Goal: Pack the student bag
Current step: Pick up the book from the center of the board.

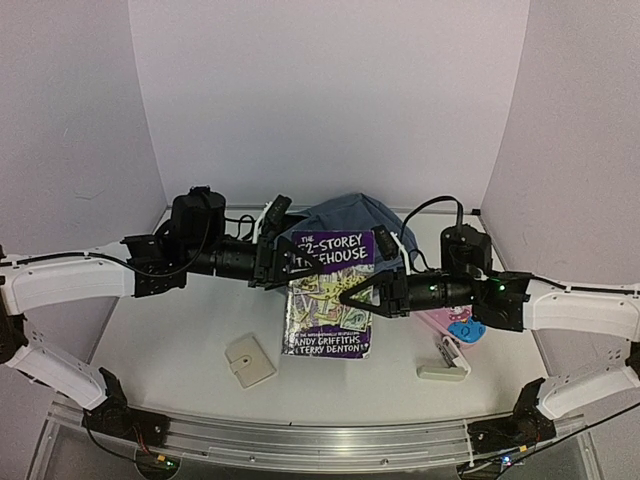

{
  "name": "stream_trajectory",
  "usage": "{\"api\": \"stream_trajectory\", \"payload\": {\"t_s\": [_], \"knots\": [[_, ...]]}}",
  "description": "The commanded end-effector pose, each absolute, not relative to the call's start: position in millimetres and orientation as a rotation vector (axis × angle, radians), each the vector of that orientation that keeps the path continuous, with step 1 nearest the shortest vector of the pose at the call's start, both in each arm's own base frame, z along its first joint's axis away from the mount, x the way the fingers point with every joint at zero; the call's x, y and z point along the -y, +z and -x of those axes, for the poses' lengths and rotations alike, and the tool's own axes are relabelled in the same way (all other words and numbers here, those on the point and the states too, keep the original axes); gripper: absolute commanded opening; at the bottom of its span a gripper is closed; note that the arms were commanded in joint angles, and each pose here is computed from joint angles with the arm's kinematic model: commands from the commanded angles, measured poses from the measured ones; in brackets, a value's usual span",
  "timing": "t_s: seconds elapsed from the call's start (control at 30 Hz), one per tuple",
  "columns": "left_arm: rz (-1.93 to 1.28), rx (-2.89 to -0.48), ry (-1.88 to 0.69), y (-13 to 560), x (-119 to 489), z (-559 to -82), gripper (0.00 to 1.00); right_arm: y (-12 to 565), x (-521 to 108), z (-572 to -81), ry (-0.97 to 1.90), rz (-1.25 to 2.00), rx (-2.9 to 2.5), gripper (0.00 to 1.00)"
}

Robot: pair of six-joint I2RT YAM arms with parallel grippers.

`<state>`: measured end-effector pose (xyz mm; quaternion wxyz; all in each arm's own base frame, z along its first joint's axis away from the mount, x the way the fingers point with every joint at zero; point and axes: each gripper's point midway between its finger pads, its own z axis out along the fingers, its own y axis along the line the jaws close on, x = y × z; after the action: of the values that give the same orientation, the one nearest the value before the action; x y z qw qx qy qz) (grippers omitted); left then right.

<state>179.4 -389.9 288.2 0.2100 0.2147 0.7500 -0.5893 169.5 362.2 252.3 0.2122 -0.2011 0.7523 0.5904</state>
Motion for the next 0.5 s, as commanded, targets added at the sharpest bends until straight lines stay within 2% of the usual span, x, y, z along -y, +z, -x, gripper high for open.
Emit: {"api": "stream_trajectory", "payload": {"t_s": [0.0,0.07,0.1,0.17,0.23,0.27,0.37,0.47], "knots": [[-0.636,-2.041,-1.715,308.3,395.8,-172.7,0.50,309.7,-371.9,-164.0,1.716,0.689,-1.867,0.00],[-0.620,-2.033,-1.732,309.6,396.3,-173.2,0.30,305.9,-373.1,-168.2,1.695,0.677,-1.881,0.16],[-0.601,-2.032,-1.723,310.3,394.9,-174.9,0.19,303.7,-372.8,-171.8,1.677,0.657,-1.890,0.30],[-0.517,-2.044,-1.653,309.6,387.5,-185.2,0.02,299.7,-367.6,-184.7,1.605,0.569,-1.903,0.69],[-0.407,-2.028,-1.573,312.4,374.5,-197.6,0.00,292.0,-357.3,-199.4,1.525,0.449,-1.920,0.94],[-0.344,-2.008,-1.539,315.7,366.0,-203.7,0.00,289.7,-351.6,-205.8,1.500,0.385,-1.918,0.98],[-0.166,-1.935,-1.458,328.2,339.5,-219.3,0.00,288.9,-340.5,-213.4,1.525,0.239,-1.877,0.98],[-0.017,-1.813,-1.449,351.7,316.9,-229.7,0.00,298.0,-335.0,-213.2,1.698,0.092,-1.763,0.98]]}}
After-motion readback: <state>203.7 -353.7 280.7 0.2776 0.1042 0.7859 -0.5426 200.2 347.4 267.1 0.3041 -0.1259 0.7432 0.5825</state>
